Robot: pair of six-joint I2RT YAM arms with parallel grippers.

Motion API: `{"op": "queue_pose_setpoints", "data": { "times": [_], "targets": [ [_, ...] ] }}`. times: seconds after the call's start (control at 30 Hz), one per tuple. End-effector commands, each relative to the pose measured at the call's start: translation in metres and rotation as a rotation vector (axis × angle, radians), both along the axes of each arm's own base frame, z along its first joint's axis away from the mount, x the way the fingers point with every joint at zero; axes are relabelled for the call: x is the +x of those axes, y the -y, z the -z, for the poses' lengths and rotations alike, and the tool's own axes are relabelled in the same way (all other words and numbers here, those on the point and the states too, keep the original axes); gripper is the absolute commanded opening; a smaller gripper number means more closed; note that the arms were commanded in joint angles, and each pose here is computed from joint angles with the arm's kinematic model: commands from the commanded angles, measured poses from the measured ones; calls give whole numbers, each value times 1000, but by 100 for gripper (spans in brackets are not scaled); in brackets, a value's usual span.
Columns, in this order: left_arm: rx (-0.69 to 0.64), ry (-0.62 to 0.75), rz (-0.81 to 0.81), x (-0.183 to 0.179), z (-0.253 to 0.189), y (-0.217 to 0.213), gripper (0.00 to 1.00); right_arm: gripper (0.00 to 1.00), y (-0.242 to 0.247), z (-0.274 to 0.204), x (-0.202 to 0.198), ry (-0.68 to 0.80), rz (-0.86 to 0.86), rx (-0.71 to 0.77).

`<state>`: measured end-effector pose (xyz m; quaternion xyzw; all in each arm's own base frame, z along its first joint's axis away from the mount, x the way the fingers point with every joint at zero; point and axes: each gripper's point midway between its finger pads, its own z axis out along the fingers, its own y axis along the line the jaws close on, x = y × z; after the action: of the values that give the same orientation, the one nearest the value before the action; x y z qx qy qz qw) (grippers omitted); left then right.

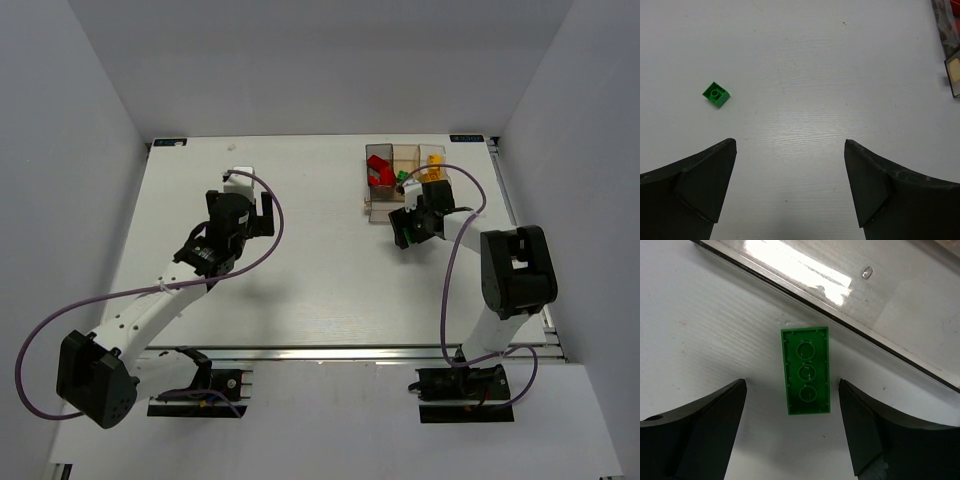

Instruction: Sort the legos into containers by color

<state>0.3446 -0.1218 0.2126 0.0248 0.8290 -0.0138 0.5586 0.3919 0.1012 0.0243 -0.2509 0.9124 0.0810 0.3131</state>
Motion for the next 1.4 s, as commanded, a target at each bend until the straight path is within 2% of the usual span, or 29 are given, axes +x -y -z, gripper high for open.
{"op": "queue_pose_setpoints", "data": {
  "times": [0.0, 0.27, 0.47, 0.5, 0.57, 0.67, 0.7, 0.8, 0.87, 0.97, 1.1, 1.2, 1.37],
  "targets": [
    [-2, 30, -12, -3, -11, -6, 98, 79, -4, -10, 18, 64, 1, 5],
    [-1, 34, -9, -3, -12, -6, 98, 64, -1, 1, 16, 42, 6, -1],
    [3, 35, -14, -3, -12, -7, 98, 39, 3, 2, 13, 30, 14, -6],
    [3, 34, -14, -3, -11, -7, 98, 31, 5, 3, 12, 27, 14, -9],
    [6, 34, -16, -3, -11, -8, 98, 28, 6, 1, 9, 27, 12, -14],
    [8, 34, -20, -3, -10, -8, 98, 18, 6, -3, 4, 23, -9, -12],
    [7, 37, -22, -3, -11, -9, 98, 12, 5, -4, -4, -1, -39, -13],
    [8, 36, -25, -3, -11, -9, 98, 6, -22, -34, -24, -6, -213, 108],
    [10, 34, -26, -3, -10, -9, 98, 5, -47, -64, -52, -26, -401, 226],
    [13, 15, -22, -2, -5, -7, 98, 5, -67, -106, -69, -16, -539, 332],
    [22, 0, -34, 1, 1, -10, 98, 5, -65, -143, -27, 114, -440, 303],
    [30, -9, -51, 2, 5, -14, 98, 1, -42, -160, 32, 256, -216, 199],
    [45, -24, -73, 5, 12, -19, 98, 2, -24, -169, 95, 356, -4, 155]
  ]
}}
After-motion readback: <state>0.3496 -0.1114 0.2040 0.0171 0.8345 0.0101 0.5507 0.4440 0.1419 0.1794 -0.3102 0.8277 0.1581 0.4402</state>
